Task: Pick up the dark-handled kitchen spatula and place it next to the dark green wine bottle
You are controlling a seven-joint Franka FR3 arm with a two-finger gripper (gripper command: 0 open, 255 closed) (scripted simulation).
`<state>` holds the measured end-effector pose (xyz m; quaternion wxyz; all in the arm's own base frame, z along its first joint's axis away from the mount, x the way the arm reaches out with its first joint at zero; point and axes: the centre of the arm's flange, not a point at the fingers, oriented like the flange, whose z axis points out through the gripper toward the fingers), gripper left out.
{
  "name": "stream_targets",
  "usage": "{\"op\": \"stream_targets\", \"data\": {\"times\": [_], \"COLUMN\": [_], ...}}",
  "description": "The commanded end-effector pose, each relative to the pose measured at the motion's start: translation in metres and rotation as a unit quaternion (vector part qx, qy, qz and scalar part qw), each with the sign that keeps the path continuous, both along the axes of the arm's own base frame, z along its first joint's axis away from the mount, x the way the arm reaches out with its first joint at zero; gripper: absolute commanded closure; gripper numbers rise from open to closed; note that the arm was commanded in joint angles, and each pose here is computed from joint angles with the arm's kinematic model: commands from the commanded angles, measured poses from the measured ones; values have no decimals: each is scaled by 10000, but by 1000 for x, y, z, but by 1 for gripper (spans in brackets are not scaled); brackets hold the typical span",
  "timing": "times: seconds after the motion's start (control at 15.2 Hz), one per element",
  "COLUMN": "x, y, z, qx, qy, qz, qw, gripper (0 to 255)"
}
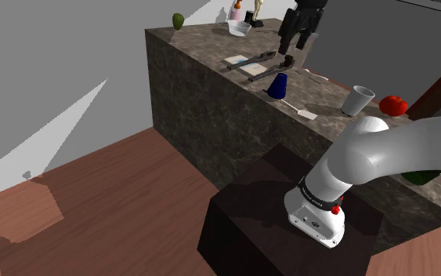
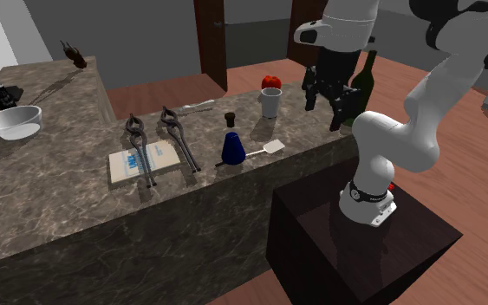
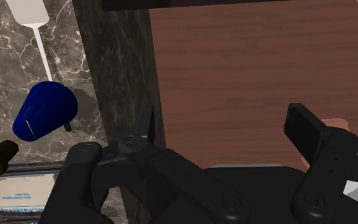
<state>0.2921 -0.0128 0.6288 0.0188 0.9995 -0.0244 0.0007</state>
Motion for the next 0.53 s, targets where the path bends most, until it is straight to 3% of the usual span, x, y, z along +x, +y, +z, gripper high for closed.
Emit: {"op": "stream_targets", "data": {"times": [0.0, 0.46], "x": [0, 3], "y": [0, -72], "z": [0, -60], "qx": [0, 45], "qy": [0, -78], "qz": [0, 74], "qw": [10000, 9999], "gripper": [0, 0]}}
